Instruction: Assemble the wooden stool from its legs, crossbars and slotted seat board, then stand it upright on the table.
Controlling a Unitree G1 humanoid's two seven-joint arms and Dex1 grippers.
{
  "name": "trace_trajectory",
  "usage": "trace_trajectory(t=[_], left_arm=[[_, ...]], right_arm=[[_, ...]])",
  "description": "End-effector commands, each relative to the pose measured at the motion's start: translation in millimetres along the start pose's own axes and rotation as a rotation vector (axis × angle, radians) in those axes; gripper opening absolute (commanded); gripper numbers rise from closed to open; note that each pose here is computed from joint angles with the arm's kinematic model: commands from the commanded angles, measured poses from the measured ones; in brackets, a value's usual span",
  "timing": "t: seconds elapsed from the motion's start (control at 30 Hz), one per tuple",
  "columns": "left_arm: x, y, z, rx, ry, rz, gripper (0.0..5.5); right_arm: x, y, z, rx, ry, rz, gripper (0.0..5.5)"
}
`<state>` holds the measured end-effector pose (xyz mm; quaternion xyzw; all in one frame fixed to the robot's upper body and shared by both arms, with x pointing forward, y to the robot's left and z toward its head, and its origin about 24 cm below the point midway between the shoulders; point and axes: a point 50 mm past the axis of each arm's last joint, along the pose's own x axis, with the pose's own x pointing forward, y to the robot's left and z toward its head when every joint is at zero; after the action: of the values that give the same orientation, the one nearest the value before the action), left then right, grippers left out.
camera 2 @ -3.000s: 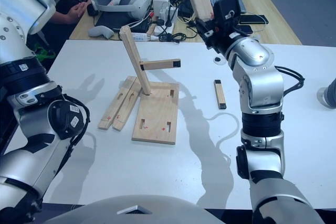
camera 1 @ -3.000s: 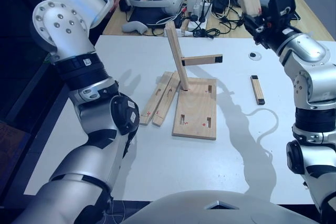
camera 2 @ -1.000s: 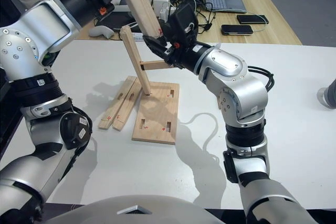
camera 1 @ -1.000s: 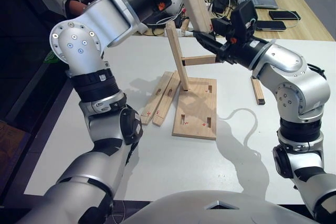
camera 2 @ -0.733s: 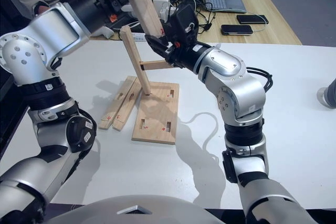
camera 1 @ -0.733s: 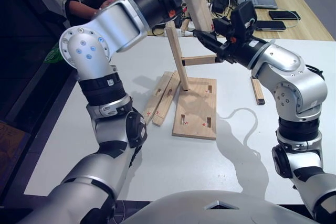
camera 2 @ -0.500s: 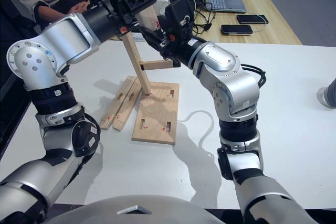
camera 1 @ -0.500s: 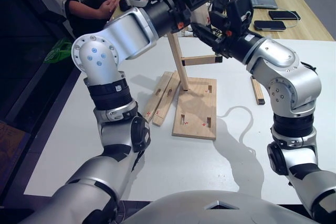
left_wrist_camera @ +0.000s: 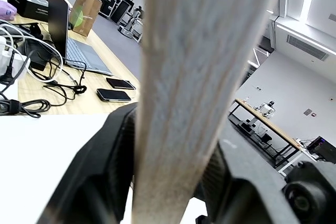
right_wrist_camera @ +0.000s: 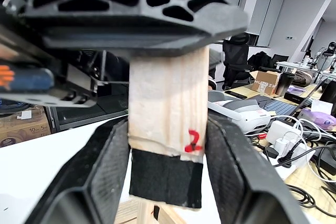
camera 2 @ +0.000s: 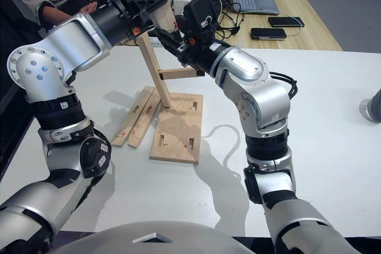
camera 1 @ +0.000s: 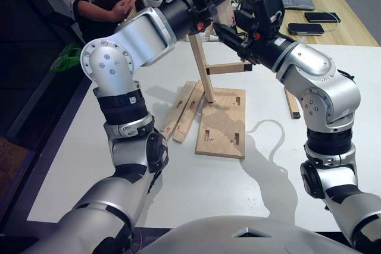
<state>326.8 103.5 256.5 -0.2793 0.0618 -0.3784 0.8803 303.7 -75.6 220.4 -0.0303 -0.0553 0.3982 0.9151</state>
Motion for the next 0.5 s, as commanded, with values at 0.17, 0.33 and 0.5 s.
trace_trajectory(t=[0.17, 0.33, 0.5], left_arm=[[-2.1, -4.3, -1.2, 0.064, 0.004, -0.034, 1.04], [-2.3, -2.7, -1.5, 0.085, 0.008, -0.027, 1.03], [-2.6, -3.2, -0.4, 0.102, 0.007, -0.030, 1.03]], right_arm=[[-0.4, -3.4, 4.5, -0.003, -0.006, -0.005, 2.04], [-0.1, -2.9, 4.2, 0.001, -0.001, 0.004, 2.04], [-1.6, 2.0, 2.3, -0.025, 0.023, 0.052, 2.75]])
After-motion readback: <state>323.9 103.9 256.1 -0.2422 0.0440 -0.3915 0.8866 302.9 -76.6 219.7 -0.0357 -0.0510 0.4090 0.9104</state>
